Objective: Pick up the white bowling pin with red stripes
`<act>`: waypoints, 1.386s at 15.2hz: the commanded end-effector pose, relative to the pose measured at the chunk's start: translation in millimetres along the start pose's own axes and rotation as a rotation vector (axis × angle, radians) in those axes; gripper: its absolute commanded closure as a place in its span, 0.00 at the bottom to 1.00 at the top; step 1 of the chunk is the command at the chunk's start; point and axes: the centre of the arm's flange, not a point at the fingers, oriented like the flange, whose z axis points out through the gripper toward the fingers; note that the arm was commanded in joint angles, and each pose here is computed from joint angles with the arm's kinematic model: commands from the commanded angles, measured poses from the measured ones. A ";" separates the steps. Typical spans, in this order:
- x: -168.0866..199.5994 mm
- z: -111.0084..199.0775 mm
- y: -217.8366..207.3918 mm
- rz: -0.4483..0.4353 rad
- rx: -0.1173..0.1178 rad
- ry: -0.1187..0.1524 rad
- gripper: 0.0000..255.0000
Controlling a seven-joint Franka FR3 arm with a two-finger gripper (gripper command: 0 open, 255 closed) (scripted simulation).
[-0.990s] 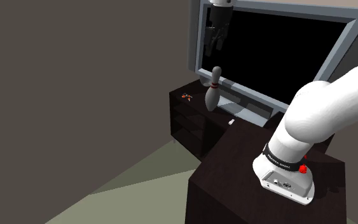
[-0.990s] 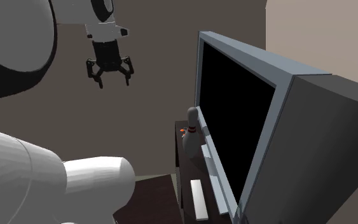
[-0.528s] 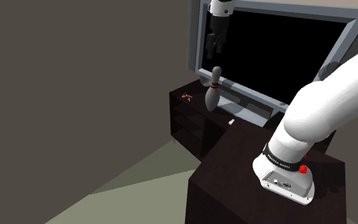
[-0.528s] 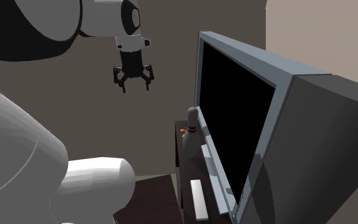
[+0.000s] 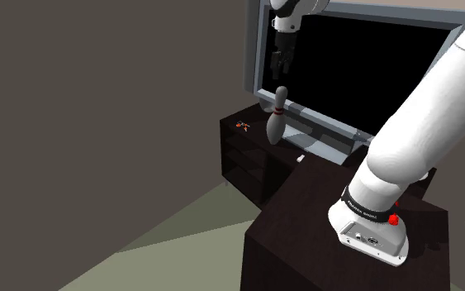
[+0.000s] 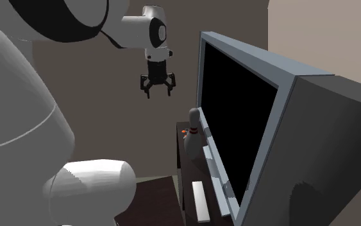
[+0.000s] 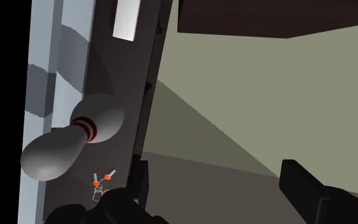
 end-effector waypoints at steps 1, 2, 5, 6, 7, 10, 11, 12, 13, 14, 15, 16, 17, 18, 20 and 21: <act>10.7 14.4 23.0 -0.004 0.001 -0.011 0.00; 15.2 20.5 34.3 -0.005 0.003 -0.016 0.00; 28.8 39.0 68.2 -0.008 0.007 -0.031 0.00; 33.2 45.2 79.5 -0.009 0.008 -0.037 0.00; 37.7 51.5 90.7 -0.010 0.010 -0.042 0.00; 50.9 70.6 124.4 -0.013 0.014 -0.057 0.00; 55.2 77.0 135.6 -0.014 0.015 -0.063 0.00; 59.6 83.5 146.8 -0.016 0.017 -0.068 0.00; 63.9 90.0 157.9 -0.017 0.018 -0.073 0.00; 68.2 96.6 169.1 -0.018 0.019 -0.078 0.00; 72.5 103.2 180.2 -0.019 0.021 -0.083 0.00; 76.7 109.8 191.3 -0.020 0.022 -0.089 0.00; 81.0 116.5 202.5 -0.021 0.024 -0.094 0.00; 83.6 120.7 209.5 -0.022 0.024 -0.097 0.00; 83.9 131.3 209.6 -0.022 0.024 -0.097 0.00; 84.0 136.5 209.7 -0.022 0.024 -0.097 0.00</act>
